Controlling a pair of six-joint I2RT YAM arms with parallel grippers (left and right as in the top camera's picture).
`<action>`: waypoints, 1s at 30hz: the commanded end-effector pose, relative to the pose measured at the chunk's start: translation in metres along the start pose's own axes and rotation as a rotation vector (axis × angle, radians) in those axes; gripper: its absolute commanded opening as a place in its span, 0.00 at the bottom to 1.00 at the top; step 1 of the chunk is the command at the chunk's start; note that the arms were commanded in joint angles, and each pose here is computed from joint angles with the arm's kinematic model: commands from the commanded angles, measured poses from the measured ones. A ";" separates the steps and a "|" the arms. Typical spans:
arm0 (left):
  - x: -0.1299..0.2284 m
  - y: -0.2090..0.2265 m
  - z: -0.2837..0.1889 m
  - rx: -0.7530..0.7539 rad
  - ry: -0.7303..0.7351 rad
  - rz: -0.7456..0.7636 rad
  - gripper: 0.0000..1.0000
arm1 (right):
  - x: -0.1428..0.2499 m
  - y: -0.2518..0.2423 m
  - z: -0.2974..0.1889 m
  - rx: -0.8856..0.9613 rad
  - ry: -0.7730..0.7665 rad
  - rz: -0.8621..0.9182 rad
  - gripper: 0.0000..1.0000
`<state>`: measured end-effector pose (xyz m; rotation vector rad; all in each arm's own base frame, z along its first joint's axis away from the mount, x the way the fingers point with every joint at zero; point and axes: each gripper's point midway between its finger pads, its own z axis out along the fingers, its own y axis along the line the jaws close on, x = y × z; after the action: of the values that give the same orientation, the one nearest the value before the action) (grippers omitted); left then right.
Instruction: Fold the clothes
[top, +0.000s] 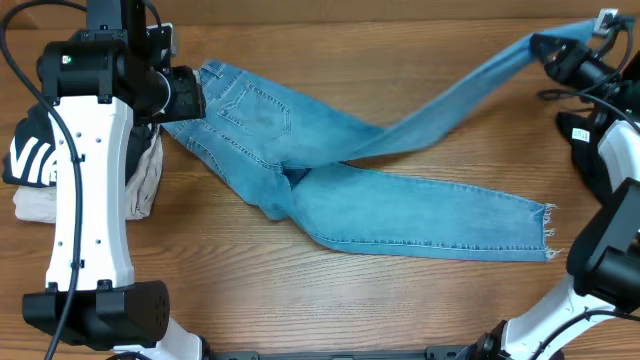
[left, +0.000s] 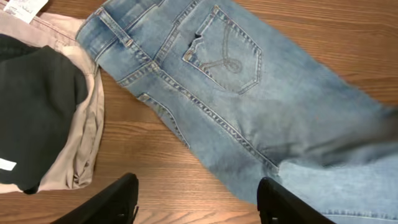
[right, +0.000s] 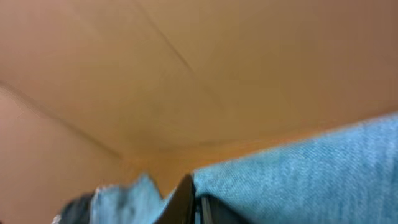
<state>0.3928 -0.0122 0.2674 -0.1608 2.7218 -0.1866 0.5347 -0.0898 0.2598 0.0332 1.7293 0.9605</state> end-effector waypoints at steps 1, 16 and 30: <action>-0.006 -0.007 -0.012 0.018 -0.044 0.023 0.66 | -0.065 0.062 -0.006 -0.158 -0.166 -0.035 0.04; -0.006 -0.008 -0.011 0.026 -0.045 0.009 0.67 | 0.100 -0.090 -0.031 0.379 0.310 0.180 0.13; -0.008 -0.008 -0.011 0.025 -0.052 0.029 0.76 | 0.176 -0.111 -0.147 0.773 0.492 0.778 0.52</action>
<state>0.3961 -0.0136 0.2693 -0.1559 2.7062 -0.1986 0.3989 -0.1679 0.0577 1.0412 2.5446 0.7497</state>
